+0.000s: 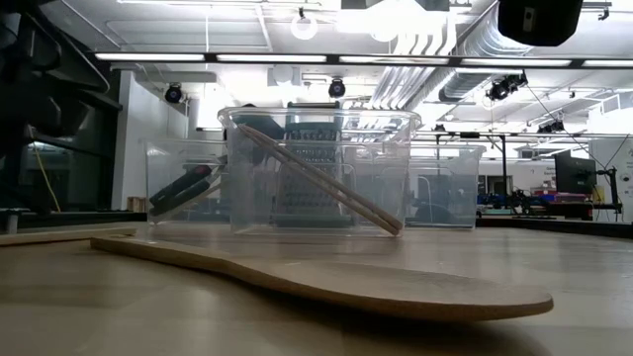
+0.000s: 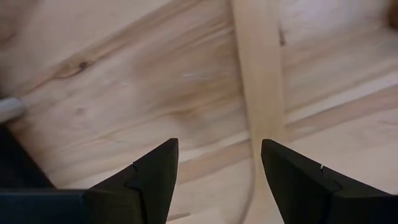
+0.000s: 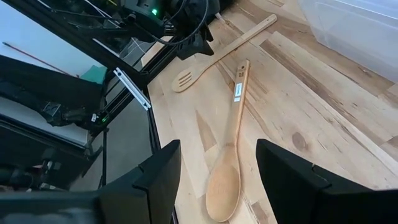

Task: Pick & Place Kitchen Items
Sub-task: Put the light brown slotted spoon into the middle transparent bin

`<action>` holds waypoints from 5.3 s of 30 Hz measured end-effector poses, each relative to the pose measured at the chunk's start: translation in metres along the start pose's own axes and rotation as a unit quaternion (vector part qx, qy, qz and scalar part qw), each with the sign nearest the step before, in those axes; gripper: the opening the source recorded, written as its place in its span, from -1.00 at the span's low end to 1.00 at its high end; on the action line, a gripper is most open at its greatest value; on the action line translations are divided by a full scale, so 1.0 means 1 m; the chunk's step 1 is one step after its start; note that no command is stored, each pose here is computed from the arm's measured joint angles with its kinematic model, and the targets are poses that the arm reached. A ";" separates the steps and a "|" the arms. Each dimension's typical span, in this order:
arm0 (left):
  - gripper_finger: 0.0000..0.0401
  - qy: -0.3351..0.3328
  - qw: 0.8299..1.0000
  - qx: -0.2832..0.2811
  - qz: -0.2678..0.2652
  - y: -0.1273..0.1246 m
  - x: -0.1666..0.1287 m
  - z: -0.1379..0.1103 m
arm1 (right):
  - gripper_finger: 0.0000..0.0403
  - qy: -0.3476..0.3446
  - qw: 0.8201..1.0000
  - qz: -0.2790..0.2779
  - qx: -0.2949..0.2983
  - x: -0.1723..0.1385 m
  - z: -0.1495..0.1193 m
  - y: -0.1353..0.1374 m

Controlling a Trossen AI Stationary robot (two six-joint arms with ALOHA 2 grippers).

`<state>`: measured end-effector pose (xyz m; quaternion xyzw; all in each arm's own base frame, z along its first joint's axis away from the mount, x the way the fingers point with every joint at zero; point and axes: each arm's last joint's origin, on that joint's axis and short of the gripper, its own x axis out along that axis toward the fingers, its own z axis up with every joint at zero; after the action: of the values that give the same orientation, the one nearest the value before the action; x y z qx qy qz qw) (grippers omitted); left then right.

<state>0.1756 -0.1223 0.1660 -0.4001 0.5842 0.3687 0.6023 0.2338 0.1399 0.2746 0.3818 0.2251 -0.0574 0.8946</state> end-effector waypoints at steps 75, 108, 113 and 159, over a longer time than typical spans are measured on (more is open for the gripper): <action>0.12 -0.040 0.998 -0.039 0.002 -0.036 -0.016 -0.004 | 0.00 0.006 1.000 -0.010 -0.015 0.000 -0.001 -0.002; 0.07 0.007 0.996 -0.082 0.028 -0.009 0.026 -0.003 | 0.00 0.014 1.000 -0.002 -0.018 -0.002 -0.006 0.001; -0.22 0.008 0.996 -0.080 0.023 -0.010 0.026 -0.003 | 0.00 0.014 1.000 -0.003 -0.019 -0.002 -0.006 0.001; -0.65 0.034 0.956 0.154 -0.247 -0.043 -0.083 -0.009 | 0.00 0.016 0.999 -0.005 -0.030 -0.002 -0.006 0.000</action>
<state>0.2073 -0.1464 0.2513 -0.4467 0.5364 0.1000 0.7091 0.2295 0.1442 0.2722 0.3545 0.2428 -0.0491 0.9017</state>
